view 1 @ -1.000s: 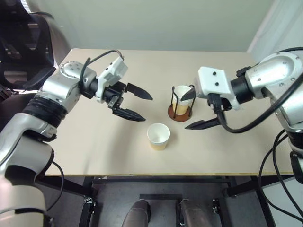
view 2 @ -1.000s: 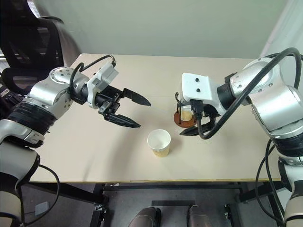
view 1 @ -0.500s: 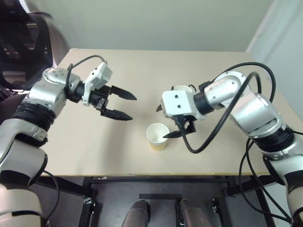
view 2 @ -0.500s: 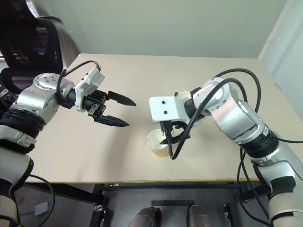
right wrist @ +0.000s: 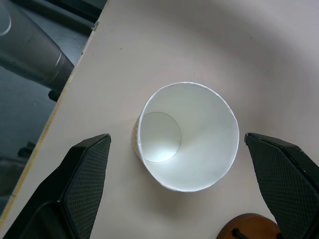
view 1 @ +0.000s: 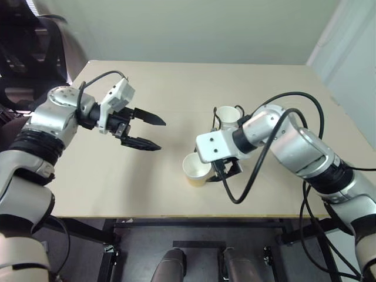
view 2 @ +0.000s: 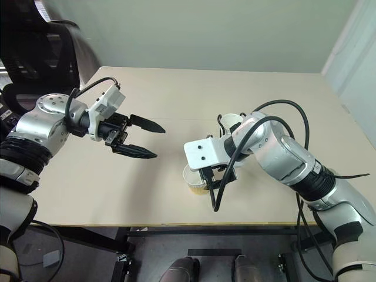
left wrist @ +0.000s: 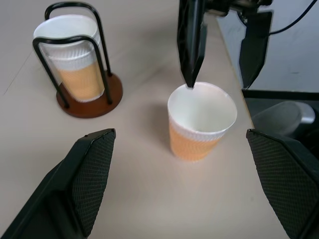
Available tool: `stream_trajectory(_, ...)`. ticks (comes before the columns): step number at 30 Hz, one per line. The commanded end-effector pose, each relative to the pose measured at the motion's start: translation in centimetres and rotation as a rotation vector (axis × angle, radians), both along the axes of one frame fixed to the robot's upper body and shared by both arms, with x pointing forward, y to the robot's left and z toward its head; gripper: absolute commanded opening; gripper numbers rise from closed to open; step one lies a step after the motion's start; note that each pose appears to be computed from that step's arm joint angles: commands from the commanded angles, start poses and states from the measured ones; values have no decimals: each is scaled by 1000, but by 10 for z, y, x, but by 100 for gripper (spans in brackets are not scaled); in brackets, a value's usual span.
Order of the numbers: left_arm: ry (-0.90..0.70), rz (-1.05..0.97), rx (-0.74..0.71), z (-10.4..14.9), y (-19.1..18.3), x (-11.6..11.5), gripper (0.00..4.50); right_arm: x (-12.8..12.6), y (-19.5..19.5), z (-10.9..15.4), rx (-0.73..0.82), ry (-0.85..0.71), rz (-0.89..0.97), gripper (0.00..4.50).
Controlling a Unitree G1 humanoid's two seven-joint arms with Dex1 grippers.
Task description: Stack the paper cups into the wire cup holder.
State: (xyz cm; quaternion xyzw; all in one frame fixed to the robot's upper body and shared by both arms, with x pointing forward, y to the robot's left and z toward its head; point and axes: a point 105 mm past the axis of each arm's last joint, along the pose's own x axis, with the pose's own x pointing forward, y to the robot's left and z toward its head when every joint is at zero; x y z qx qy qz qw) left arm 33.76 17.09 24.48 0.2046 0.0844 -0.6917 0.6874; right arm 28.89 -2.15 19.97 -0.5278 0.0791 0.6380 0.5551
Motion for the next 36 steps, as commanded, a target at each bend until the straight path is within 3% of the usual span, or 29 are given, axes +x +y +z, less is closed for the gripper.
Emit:
stream_trajectory(1, -4, -70, -6, 8, -2, -14, 450, 0, 0, -2, -18, -34, 22, 437)
stream_trajectory(5, 28, -92, 24, 1, -1, -23, 450, 1, 2, -6, -25, -42, 30, 437)
stream_trajectory(21, 6, -88, -1, 17, -5, -22, 450, 1, 1, -26, -91, -43, 85, 437)
stream_trajectory(25, 6, -86, -2, 16, -5, -21, 450, -2, 3, -32, -107, -30, 105, 351)
stream_trajectory(34, -17, -63, 4, 14, -2, -14, 450, -1, 4, -37, -146, -41, 138, 30)
stream_trajectory(36, -37, -42, 9, 15, 2, -9, 450, -1, 0, -36, -154, -41, 137, 5)
